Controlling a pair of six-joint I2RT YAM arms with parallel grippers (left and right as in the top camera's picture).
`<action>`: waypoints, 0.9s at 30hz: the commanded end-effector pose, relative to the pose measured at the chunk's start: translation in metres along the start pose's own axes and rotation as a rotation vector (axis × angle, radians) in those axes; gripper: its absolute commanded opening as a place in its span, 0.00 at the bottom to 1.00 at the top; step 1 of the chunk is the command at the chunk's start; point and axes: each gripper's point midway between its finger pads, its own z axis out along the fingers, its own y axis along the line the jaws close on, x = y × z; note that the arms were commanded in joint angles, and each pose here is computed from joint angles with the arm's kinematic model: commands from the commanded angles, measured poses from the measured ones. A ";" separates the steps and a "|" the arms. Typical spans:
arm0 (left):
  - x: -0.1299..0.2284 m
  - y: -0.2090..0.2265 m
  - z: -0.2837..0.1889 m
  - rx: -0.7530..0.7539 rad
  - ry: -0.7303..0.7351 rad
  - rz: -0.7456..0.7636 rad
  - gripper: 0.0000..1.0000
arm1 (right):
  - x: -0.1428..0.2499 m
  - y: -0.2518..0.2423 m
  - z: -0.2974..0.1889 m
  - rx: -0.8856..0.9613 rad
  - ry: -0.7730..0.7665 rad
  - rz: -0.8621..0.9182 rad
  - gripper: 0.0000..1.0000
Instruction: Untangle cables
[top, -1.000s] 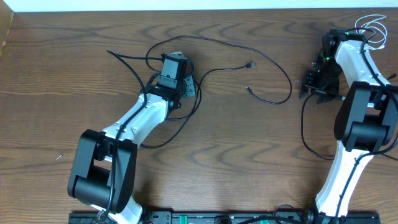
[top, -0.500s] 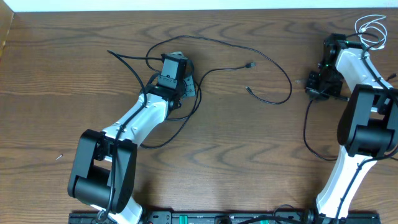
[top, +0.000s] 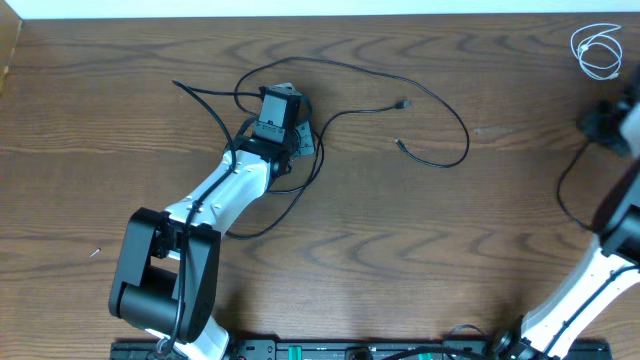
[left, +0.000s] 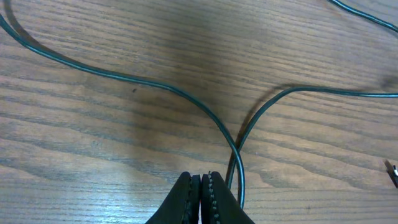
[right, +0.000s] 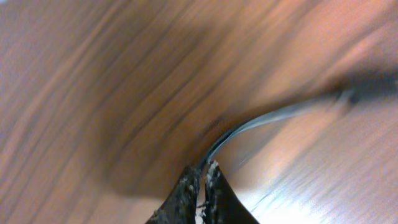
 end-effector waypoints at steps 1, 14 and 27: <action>-0.003 0.001 -0.001 -0.006 -0.008 0.007 0.08 | -0.027 -0.020 0.007 -0.115 -0.058 0.090 0.03; -0.005 0.001 -0.001 -0.003 -0.014 0.017 0.09 | -0.062 0.001 -0.037 -0.245 -0.079 -0.044 0.56; -0.038 -0.010 -0.044 0.020 -0.089 0.166 0.39 | 0.016 0.121 -0.139 -0.526 0.180 -0.360 0.88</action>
